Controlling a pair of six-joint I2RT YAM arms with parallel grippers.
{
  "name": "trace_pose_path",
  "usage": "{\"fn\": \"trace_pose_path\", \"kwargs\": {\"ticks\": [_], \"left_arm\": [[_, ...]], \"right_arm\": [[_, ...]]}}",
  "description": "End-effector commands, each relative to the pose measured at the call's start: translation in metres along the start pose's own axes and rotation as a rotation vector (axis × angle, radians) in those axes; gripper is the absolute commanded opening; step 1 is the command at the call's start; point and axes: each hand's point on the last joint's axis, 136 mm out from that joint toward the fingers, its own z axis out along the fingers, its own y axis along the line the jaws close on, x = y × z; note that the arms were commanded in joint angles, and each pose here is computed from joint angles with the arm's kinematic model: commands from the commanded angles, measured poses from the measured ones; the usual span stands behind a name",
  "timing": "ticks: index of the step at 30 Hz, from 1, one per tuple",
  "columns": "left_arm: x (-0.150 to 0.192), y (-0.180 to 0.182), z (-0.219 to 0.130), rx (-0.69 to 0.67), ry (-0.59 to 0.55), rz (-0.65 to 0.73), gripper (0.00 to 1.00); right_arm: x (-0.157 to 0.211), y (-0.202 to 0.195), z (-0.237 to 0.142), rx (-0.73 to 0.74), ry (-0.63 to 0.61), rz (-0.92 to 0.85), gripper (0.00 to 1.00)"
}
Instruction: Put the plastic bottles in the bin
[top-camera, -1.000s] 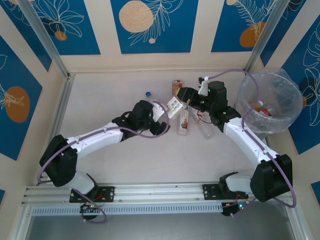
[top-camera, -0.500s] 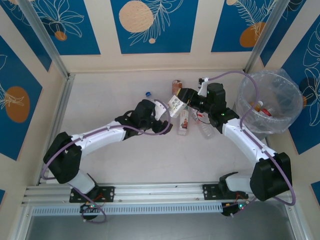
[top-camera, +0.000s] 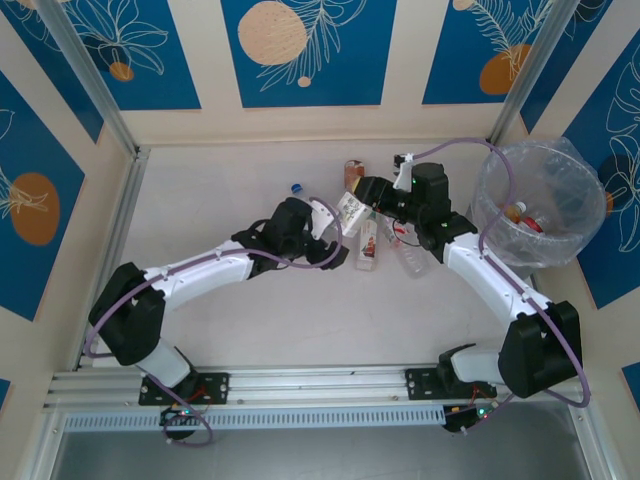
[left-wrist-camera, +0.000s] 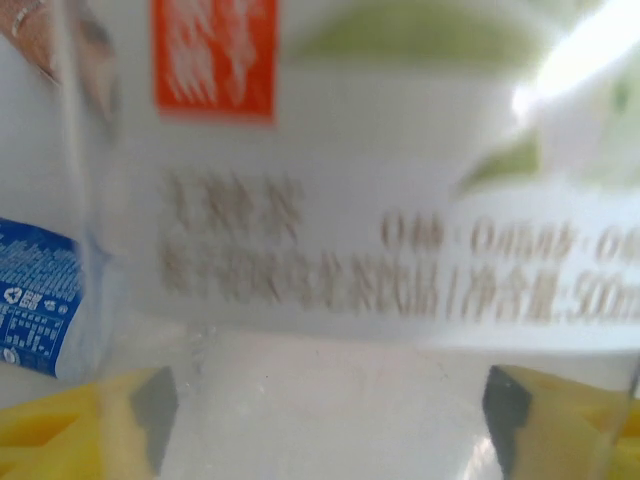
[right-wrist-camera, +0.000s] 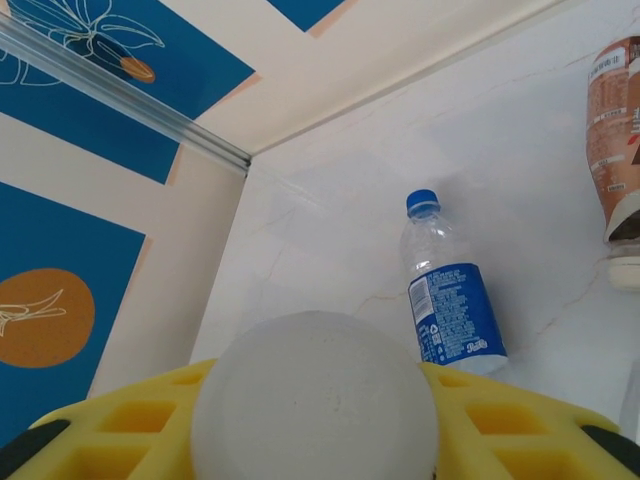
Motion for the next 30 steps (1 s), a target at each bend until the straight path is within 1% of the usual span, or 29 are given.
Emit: {"fn": "trace_pose_path", "kwargs": {"ticks": [1, 7, 9, 13, 15, 17, 19, 21, 26, 30], "left_arm": [[-0.034, -0.016, -0.006, 0.054, -0.100, 0.007, 0.87], [-0.044, -0.030, -0.022, 0.127, -0.147, 0.035, 0.99], [-0.045, -0.034, -0.028, 0.146, -0.172, 0.050, 0.99], [-0.051, -0.029, -0.039, 0.125, -0.230, 0.038, 0.99], [-0.053, -0.019, -0.042, 0.074, -0.252, 0.020, 0.99], [-0.054, 0.005, -0.043, -0.060, -0.268, -0.026, 0.99], [-0.051, 0.028, -0.044, -0.193, -0.258, -0.063, 0.99], [-0.047, 0.040, -0.044, -0.260, -0.254, -0.077, 0.99], [-0.039, 0.055, -0.039, -0.337, -0.231, -0.114, 0.99], [-0.038, 0.058, -0.034, -0.351, -0.220, -0.124, 0.99]], "right_arm": [[-0.006, 0.007, -0.006, 0.015, 0.010, -0.054, 0.37], [-0.017, 0.010, -0.017, 0.015, -0.018, -0.077, 0.35], [-0.021, 0.008, -0.022, 0.025, -0.034, -0.085, 0.35], [-0.034, 0.005, -0.038, 0.065, -0.083, -0.114, 0.35], [-0.043, 0.003, -0.051, 0.095, -0.117, -0.131, 0.35], [-0.054, 0.003, -0.067, 0.126, -0.159, -0.157, 0.35], [-0.063, 0.005, -0.084, 0.145, -0.199, -0.181, 0.35], [-0.075, 0.005, -0.104, 0.166, -0.246, -0.201, 0.35], [-0.101, 0.010, -0.151, 0.216, -0.368, -0.242, 0.35], [-0.117, 0.013, -0.184, 0.270, -0.459, -0.287, 0.35]]}}
